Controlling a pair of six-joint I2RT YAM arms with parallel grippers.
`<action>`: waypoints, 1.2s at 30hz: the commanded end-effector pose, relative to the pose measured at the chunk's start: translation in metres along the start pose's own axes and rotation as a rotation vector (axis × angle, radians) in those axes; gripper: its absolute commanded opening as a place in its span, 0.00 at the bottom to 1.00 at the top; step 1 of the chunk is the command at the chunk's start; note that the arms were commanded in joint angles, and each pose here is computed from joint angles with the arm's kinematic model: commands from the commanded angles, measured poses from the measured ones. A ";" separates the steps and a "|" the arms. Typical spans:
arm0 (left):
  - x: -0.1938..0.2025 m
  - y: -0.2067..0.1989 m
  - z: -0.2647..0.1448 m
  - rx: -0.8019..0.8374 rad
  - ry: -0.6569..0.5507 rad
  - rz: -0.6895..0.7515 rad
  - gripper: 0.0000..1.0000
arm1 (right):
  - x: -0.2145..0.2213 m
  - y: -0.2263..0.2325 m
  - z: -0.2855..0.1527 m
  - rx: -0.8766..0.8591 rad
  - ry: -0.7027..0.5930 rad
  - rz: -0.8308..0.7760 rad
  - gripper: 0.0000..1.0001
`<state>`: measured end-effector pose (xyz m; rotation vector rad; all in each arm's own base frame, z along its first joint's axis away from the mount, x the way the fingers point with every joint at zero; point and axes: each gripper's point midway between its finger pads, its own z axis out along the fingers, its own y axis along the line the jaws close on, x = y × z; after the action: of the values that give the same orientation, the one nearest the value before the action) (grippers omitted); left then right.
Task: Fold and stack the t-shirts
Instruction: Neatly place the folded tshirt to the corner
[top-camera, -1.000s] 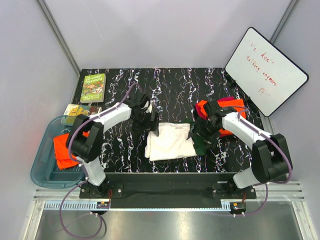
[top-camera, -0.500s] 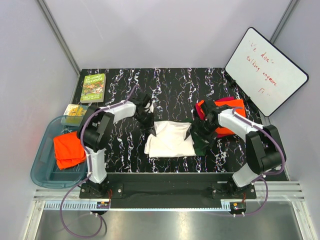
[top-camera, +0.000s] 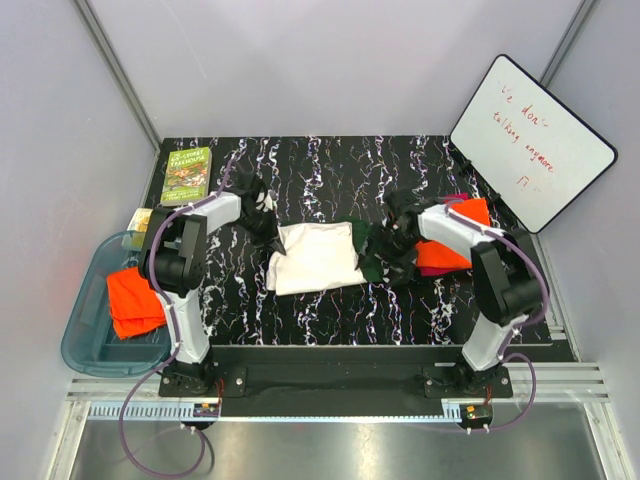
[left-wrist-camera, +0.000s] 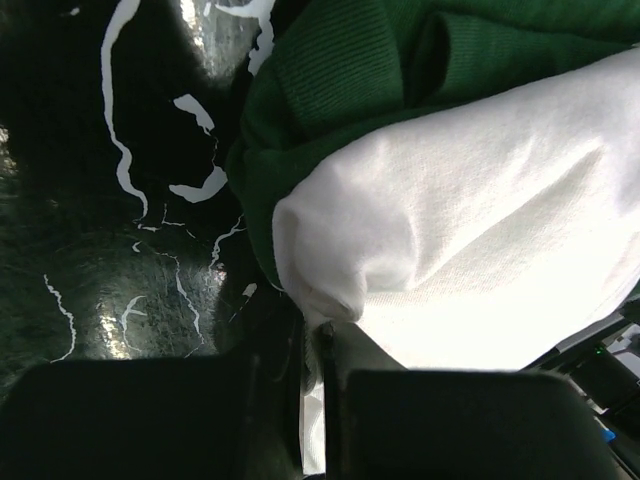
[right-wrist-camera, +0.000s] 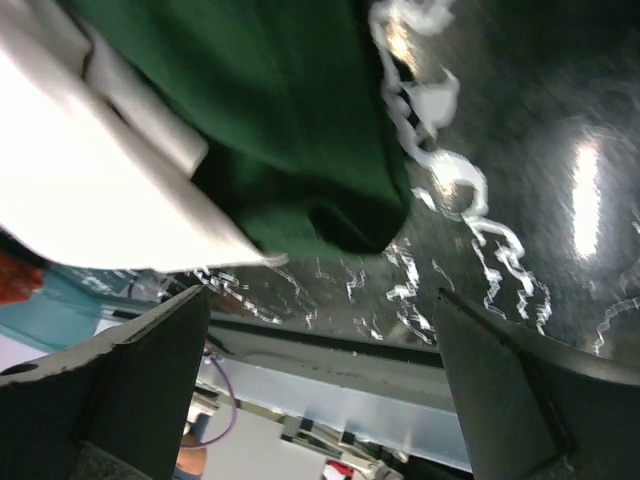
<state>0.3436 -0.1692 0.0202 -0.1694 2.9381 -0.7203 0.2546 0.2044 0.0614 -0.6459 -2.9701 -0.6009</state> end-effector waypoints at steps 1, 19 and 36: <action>-0.008 0.015 0.004 -0.075 -0.032 0.043 0.00 | -0.016 0.023 0.020 -0.014 -0.018 -0.098 1.00; -0.012 0.011 0.007 -0.061 -0.012 0.050 0.00 | -0.046 0.044 0.075 0.022 0.030 -0.165 0.95; -0.013 0.002 -0.007 -0.044 -0.022 0.069 0.14 | -0.054 0.062 0.051 0.076 -0.050 -0.342 0.02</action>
<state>0.3456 -0.1675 0.0209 -0.1234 2.9606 -0.6967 0.3155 0.2710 0.0150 -0.2617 -2.9656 -0.6281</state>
